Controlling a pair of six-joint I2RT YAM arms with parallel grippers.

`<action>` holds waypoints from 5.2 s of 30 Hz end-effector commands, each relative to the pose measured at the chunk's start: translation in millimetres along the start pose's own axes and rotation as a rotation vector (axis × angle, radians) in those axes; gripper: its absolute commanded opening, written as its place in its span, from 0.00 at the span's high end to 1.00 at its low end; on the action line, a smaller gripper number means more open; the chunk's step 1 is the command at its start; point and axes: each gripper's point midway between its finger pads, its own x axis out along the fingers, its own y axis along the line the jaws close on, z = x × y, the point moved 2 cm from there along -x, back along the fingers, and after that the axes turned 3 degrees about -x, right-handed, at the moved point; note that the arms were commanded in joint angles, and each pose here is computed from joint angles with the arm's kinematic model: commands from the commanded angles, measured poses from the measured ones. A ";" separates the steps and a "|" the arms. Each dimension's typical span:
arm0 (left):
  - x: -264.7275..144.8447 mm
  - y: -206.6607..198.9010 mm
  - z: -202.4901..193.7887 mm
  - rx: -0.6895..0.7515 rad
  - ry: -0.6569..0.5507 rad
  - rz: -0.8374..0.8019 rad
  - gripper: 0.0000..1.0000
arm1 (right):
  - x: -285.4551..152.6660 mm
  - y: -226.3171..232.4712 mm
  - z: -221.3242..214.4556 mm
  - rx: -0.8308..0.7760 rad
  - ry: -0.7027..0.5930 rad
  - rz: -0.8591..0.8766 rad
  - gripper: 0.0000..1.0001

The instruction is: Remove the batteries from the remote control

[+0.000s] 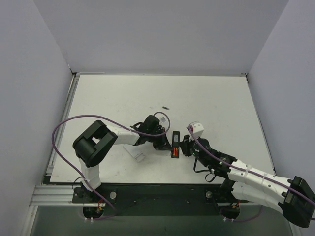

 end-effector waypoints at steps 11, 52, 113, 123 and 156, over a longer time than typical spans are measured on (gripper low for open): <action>9.5 28.7 -16.4 -0.035 0.013 0.079 1.00 | 2.7 14.3 -27.8 -0.186 0.060 -0.079 1.00; 13.8 48.1 -25.2 -0.091 0.027 0.108 1.00 | -22.5 -4.9 -84.3 0.109 -0.010 -0.034 1.00; -34.1 -25.7 23.3 0.017 -0.098 0.067 0.82 | -42.6 -10.9 28.1 0.080 -0.119 -0.052 1.00; -17.9 -42.1 33.5 0.067 -0.084 0.006 0.69 | -43.1 -20.5 37.7 -0.123 -0.021 -0.068 1.00; 18.5 -15.6 17.8 0.047 -0.002 0.069 0.92 | -17.3 -24.3 21.5 -0.039 0.047 0.046 1.00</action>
